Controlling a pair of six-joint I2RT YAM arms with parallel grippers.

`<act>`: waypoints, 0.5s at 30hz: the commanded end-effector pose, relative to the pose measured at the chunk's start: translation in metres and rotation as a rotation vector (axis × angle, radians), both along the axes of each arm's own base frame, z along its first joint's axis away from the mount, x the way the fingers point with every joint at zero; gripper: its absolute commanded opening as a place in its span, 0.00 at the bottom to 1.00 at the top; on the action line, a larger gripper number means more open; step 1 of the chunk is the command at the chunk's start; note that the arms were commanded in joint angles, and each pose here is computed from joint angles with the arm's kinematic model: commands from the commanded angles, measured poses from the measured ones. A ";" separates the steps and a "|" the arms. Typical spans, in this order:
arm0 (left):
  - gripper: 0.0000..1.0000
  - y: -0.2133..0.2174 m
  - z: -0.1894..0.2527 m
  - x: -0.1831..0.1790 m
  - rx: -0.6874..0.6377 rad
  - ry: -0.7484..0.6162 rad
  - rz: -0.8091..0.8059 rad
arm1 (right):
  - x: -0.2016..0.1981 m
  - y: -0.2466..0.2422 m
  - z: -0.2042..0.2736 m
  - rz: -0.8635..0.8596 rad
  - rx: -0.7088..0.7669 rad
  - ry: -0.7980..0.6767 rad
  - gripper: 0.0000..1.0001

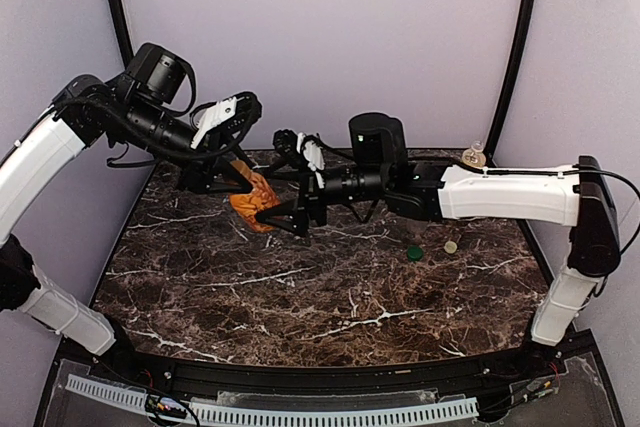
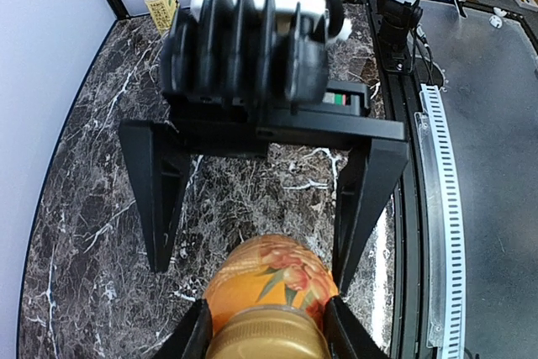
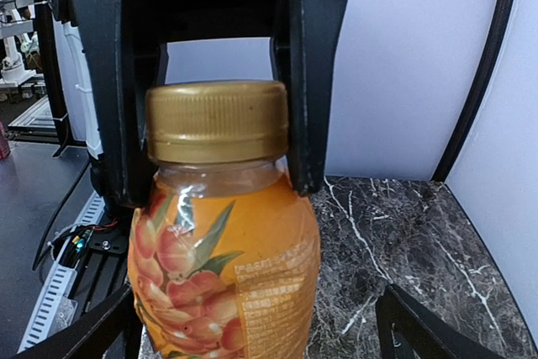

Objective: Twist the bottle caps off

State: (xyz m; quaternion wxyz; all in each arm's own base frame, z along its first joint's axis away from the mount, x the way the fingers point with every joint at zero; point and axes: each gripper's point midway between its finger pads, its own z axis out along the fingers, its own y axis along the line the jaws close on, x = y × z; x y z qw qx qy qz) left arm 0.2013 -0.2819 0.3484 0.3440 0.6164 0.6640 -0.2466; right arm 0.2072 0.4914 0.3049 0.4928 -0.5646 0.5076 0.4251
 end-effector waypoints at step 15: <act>0.19 -0.002 0.021 -0.007 -0.086 -0.050 -0.014 | -0.015 0.010 0.005 0.095 0.015 0.040 0.41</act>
